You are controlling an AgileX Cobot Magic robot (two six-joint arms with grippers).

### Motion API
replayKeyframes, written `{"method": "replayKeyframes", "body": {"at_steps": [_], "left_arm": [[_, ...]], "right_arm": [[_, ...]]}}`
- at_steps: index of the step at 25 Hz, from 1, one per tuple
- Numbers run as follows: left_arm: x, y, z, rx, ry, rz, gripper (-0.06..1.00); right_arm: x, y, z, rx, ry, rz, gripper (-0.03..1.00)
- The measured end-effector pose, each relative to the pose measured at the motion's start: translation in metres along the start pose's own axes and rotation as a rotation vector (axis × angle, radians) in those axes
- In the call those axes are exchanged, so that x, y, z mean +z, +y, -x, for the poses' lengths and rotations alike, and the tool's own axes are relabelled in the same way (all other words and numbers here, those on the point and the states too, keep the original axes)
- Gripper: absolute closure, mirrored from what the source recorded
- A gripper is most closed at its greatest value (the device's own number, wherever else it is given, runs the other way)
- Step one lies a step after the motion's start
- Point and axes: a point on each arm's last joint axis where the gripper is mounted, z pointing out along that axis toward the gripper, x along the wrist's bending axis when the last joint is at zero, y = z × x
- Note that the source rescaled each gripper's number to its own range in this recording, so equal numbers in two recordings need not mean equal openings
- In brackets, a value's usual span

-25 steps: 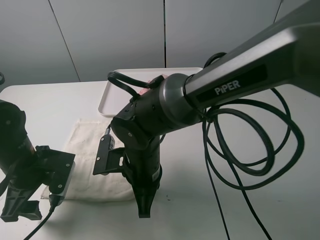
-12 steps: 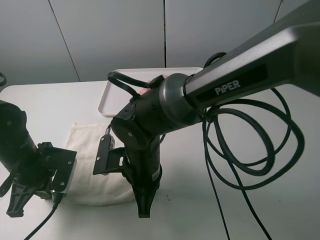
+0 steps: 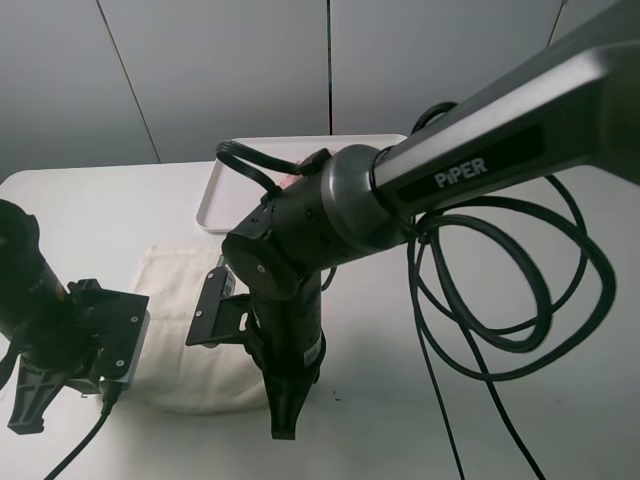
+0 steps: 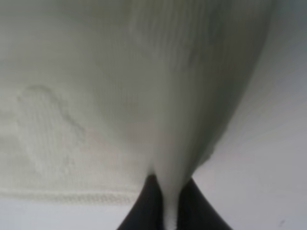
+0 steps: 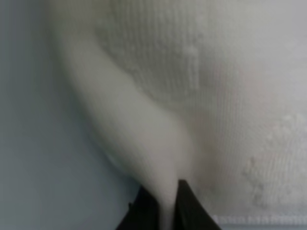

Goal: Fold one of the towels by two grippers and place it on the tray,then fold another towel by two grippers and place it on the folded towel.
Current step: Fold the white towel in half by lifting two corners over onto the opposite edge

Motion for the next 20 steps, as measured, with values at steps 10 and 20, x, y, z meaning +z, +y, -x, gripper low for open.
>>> {"method": "replayKeyframes", "body": {"at_steps": [10, 20], "left_arm": [[-0.031, -0.002, 0.003, -0.032, 0.094, 0.047, 0.94], [-0.055, 0.005, -0.009, -0.347, 0.217, 0.181, 0.94]], "right_arm": [[-0.050, -0.003, -0.002, 0.028, -0.038, 0.088, 0.97], [-0.074, -0.013, 0.014, 0.247, -0.055, 0.148, 0.97]]}}
